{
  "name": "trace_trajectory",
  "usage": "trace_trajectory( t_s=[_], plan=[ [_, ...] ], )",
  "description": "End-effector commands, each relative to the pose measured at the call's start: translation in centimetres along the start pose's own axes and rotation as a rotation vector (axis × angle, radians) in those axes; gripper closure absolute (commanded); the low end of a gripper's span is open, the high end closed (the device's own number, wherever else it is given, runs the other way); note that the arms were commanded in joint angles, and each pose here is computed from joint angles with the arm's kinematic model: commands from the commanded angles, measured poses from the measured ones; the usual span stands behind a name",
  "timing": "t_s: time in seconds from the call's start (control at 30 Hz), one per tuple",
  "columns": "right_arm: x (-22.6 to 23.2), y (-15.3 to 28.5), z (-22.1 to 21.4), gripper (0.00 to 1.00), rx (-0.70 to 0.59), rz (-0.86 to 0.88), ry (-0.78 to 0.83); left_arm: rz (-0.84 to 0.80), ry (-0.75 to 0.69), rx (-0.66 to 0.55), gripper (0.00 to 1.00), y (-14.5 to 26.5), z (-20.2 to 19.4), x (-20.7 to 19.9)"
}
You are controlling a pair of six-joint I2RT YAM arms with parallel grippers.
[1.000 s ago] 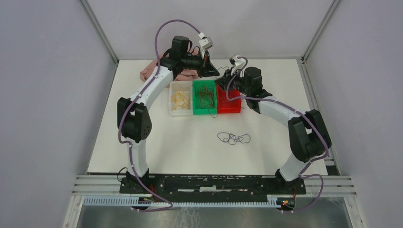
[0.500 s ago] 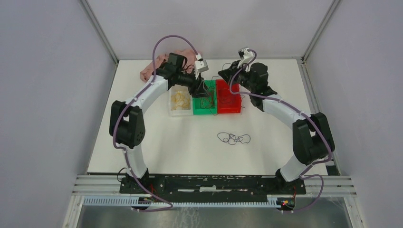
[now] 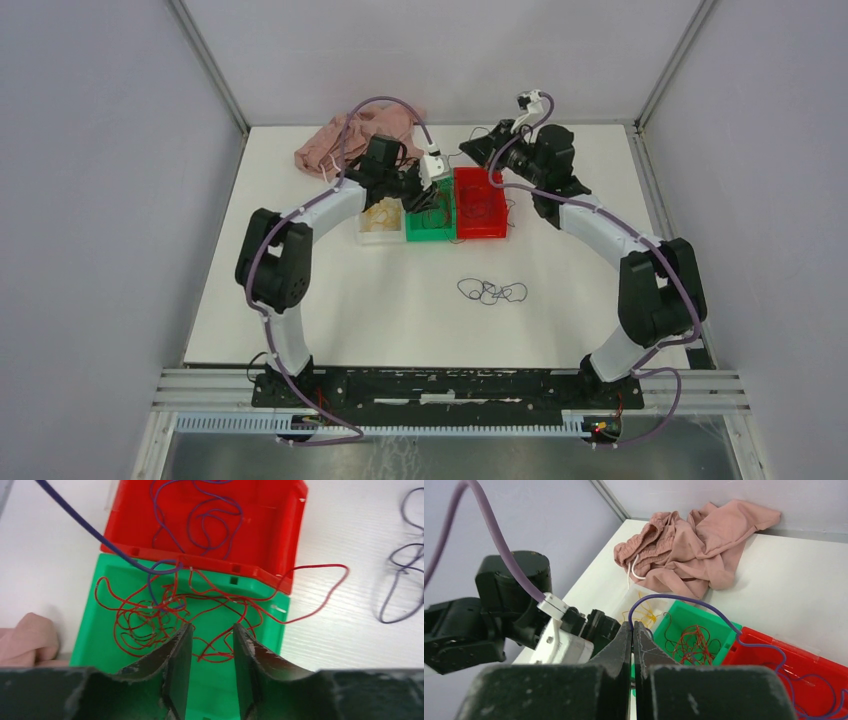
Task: Untangle the cables
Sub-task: Place the cable in the bin.
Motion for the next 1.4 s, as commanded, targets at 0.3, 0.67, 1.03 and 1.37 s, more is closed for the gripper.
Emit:
trace_trajectory(
  t_s=[0.3, 0.67, 1.03, 1.37],
  plan=[
    [4.6, 3.2, 10.7, 1.00, -0.190, 0.133, -0.143, 0.083, -0.209, 0.158, 0.93, -2.6, -5.3, 2.0],
    [3.3, 5.0, 14.5, 1.00, -0.234, 0.083, -0.159, 0.097, -0.181, 0.170, 0.91, -2.8, -6.3, 1.4],
    [3.8, 6.0, 16.4, 1.00, -0.238, 0.003, -0.030, 0.084, -0.182, 0.134, 0.44, 1.1, 0.6, 3.2],
    [5.1, 6.7, 18.4, 1.00, -0.248, 0.006, -0.003, -0.036, -0.129, 0.193, 0.36, 3.6, 1.6, 1.4]
  ],
)
Point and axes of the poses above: each gripper's point midway between its finger pads, its own y axis back along the fingers, its own x axis along the line the jaws close on, z = x × y, the point moved 2 cm from there along y, back along the fingers, and after that the axes turned 7 degrees about -y, right-handed, at the moved point
